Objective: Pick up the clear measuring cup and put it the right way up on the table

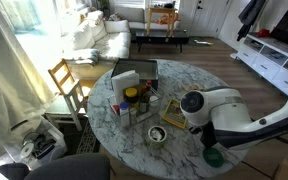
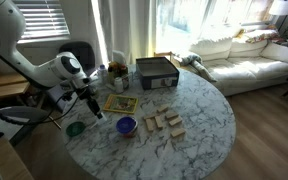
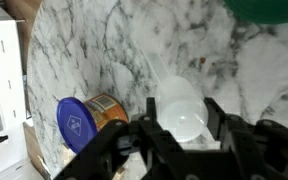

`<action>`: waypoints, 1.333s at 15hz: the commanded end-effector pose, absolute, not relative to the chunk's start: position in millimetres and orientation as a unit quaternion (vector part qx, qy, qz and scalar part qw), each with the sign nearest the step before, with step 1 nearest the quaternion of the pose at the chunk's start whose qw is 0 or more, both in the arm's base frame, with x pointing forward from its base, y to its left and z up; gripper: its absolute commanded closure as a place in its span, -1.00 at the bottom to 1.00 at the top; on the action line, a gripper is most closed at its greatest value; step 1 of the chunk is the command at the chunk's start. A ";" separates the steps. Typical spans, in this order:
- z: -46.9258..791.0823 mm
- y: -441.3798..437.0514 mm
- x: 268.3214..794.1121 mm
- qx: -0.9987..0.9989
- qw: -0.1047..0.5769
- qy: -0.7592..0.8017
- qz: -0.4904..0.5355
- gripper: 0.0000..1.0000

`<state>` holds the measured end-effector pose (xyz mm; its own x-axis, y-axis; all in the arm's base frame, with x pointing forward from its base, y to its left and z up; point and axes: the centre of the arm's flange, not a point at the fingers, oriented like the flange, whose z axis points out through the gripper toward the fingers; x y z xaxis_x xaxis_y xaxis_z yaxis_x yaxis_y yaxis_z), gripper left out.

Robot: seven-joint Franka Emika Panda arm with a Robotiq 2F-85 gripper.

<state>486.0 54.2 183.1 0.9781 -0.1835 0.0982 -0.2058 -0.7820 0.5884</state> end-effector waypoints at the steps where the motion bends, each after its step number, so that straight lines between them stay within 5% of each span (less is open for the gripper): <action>1: 183.2 53.9 486.6 0.944 0.314 -0.103 0.018 0.00; 2: 175.7 55.4 485.9 0.939 0.330 -0.092 0.008 0.50; 8: 149.8 76.5 484.8 0.917 0.393 -0.074 0.013 0.50; 9: 149.5 79.9 485.8 0.915 0.396 -0.072 0.018 -0.50; 14: 157.4 86.5 491.3 0.910 0.406 -0.081 0.022 -1.00; 20: 173.1 81.4 499.6 0.908 0.405 -0.103 0.028 -1.00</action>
<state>499.7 81.3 173.3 0.9771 -0.1654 0.1341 -0.2103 -0.6499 0.7303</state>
